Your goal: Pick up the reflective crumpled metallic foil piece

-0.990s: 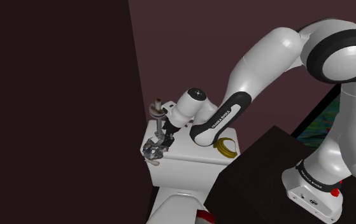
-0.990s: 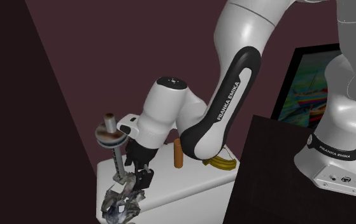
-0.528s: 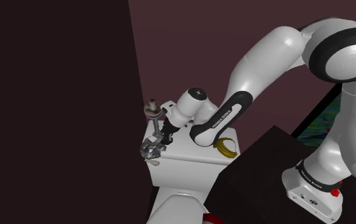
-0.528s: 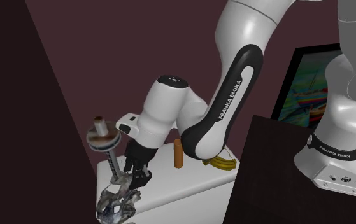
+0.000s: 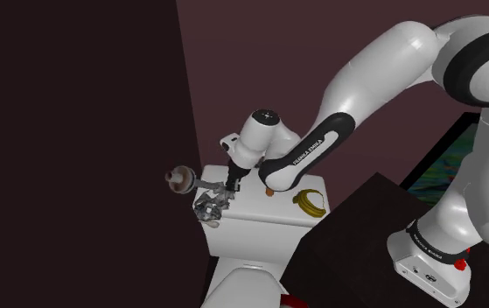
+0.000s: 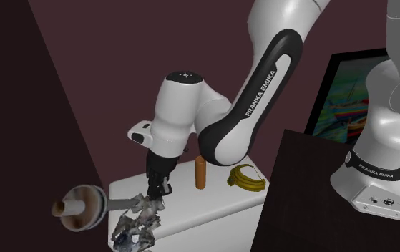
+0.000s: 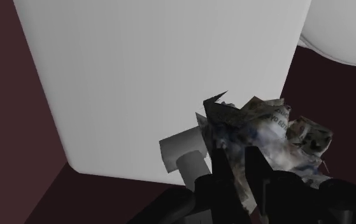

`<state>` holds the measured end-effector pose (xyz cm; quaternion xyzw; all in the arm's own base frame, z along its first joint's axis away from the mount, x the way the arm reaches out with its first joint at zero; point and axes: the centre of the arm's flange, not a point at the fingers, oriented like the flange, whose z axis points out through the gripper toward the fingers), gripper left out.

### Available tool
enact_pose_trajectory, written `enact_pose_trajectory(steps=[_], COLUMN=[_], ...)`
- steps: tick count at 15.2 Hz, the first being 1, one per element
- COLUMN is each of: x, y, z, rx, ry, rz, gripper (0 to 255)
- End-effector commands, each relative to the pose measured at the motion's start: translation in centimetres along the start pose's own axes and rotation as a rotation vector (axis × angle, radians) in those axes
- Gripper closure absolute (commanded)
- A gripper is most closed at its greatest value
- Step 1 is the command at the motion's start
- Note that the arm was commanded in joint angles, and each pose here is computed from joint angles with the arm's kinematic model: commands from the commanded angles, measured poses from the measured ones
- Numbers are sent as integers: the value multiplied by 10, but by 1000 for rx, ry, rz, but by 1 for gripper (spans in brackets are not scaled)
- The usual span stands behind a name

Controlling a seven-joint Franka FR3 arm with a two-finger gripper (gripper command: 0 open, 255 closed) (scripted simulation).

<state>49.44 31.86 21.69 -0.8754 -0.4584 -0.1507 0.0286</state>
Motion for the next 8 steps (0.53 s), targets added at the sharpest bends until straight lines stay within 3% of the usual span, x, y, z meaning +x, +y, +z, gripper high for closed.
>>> enact_pose_trajectory(steps=[1, 8], x=[0, 8], y=[-2, 1], z=[-7, -32], rx=[7, 7], ry=[-13, -13], rz=[-2, -2], gripper=[255, 255])
